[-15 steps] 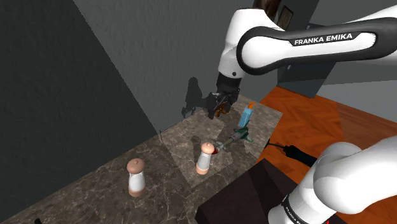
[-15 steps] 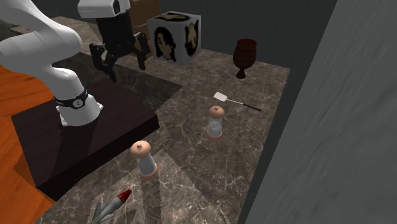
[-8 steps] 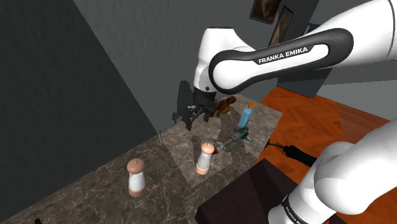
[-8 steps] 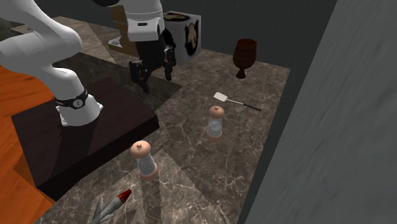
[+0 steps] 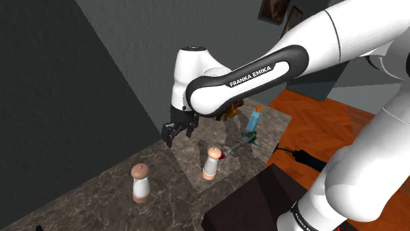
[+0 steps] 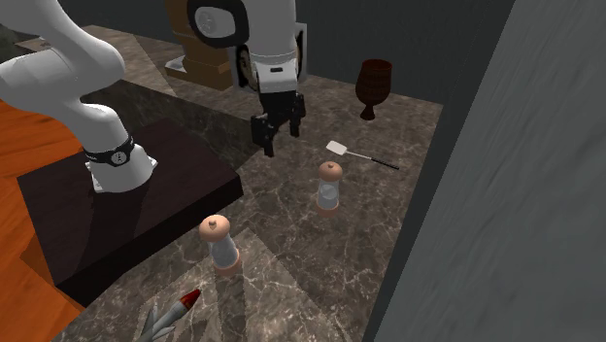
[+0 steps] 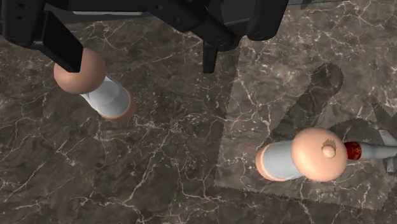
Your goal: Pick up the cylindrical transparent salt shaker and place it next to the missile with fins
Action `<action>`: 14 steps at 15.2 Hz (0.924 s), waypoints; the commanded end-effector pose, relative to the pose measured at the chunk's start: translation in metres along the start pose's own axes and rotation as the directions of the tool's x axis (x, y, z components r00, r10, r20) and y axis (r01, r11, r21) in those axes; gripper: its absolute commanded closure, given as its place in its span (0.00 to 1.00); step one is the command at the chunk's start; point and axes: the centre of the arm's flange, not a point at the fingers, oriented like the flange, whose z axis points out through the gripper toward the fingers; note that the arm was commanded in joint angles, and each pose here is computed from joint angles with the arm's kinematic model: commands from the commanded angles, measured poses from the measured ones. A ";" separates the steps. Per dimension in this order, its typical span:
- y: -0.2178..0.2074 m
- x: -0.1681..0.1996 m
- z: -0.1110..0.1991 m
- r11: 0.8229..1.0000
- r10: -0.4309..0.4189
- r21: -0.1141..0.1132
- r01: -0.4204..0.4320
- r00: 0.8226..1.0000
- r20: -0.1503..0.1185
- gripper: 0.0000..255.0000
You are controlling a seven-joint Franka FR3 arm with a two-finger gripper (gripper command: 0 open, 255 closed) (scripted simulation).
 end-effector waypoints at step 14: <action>-0.122 0.073 0.109 0.998 -0.066 0.022 0.067 0.998 -0.020 0.00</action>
